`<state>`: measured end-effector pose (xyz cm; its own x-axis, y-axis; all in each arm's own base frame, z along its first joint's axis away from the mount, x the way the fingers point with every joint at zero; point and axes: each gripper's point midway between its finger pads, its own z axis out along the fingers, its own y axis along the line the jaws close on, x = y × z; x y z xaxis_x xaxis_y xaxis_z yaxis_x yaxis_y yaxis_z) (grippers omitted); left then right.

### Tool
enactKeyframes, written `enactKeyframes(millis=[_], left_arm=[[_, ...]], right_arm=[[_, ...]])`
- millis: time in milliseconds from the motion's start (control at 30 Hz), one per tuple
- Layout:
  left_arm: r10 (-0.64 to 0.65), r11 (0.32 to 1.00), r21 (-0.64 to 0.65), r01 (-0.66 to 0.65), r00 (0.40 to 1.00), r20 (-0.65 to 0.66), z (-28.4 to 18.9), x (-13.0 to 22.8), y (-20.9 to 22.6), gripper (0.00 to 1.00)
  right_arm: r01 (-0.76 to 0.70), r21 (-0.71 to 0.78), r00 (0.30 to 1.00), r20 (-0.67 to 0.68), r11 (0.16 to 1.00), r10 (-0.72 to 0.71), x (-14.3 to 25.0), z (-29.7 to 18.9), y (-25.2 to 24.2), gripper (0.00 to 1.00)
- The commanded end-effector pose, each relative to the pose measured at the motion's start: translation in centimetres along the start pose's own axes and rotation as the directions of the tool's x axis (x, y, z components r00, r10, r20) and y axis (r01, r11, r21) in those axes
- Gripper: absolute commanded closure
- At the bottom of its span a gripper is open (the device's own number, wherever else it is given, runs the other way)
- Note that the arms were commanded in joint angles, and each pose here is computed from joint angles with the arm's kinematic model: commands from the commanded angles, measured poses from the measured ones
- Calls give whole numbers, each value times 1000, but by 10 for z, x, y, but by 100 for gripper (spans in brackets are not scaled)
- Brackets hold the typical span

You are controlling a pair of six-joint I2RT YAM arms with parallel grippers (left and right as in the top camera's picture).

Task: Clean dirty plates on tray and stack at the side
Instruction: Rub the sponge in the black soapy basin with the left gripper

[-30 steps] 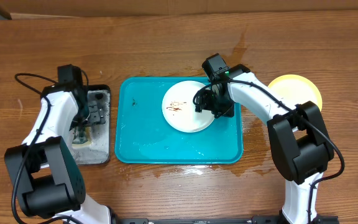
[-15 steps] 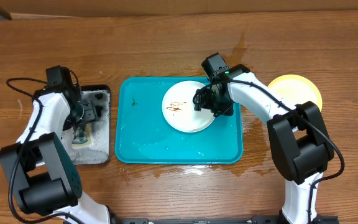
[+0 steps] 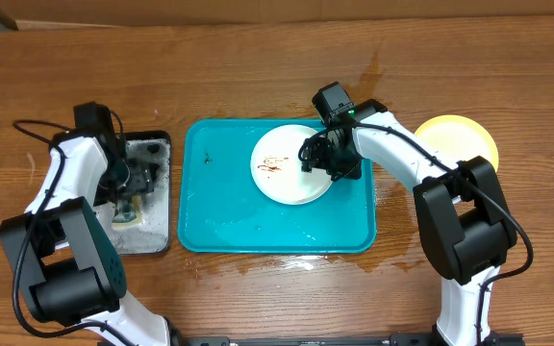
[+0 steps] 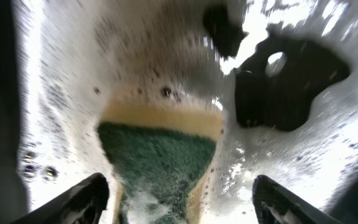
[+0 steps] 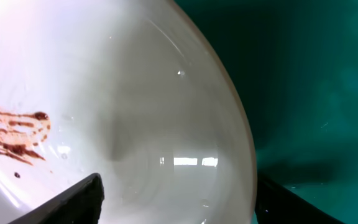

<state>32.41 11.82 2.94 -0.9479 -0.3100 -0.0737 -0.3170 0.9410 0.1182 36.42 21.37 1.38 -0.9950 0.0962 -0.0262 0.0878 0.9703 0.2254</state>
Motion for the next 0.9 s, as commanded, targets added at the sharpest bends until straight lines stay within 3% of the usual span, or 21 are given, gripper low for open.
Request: enactKeyframes(millis=[0, 200, 333, 367, 433, 500, 600, 733, 800, 867], left_arm=[[-32, 999, -12, 32, 999, 35, -11, -10, 3, 21], [-46, 999, -17, 46, 999, 11, 13, 7, 2, 12], [-45, 997, -63, 45, 999, -3, 19, 15, 9, 13], [-55, 996, -73, 55, 998, 4, 19, 14, 11, 14], [-57, 996, -65, 59, 998, 25, 19, 9, 9, 17], [-60, 996, -60, 62, 997, 42, 20, 5, 8, 19], [-64, 996, -56, 68, 996, 68, 24, 1, 8, 31], [-68, 997, -17, 70, 993, 100, 27, -5, 1, 65], [-69, 997, 41, 65, 991, 111, 26, -9, -9, 70], [-71, 995, 80, 61, 990, 121, 25, -12, -15, 68]], right_arm=[[8, 4, 1000, -1, 1000, -8, 1, 1, 0, 29], [15, 45, 998, 63, 999, -18, -5, 17, -12, 30], [15, 46, 998, 61, 999, -18, 0, 27, -17, 43], [16, 45, 998, 64, 999, -18, 1, 29, -18, 54], [16, 42, 998, 68, 999, -19, 1, 30, -18, 64], [16, 42, 998, 68, 999, -19, 1, 30, -18, 69], [16, 42, 998, 67, 999, -19, 1, 30, -18, 69], [16, 43, 998, 67, 999, -19, 1, 30, -18, 69], [17, 42, 997, 69, 999, -20, 0, 30, -18, 65], [20, 35, 996, 81, 999, -23, -3, 30, -16, 59]])
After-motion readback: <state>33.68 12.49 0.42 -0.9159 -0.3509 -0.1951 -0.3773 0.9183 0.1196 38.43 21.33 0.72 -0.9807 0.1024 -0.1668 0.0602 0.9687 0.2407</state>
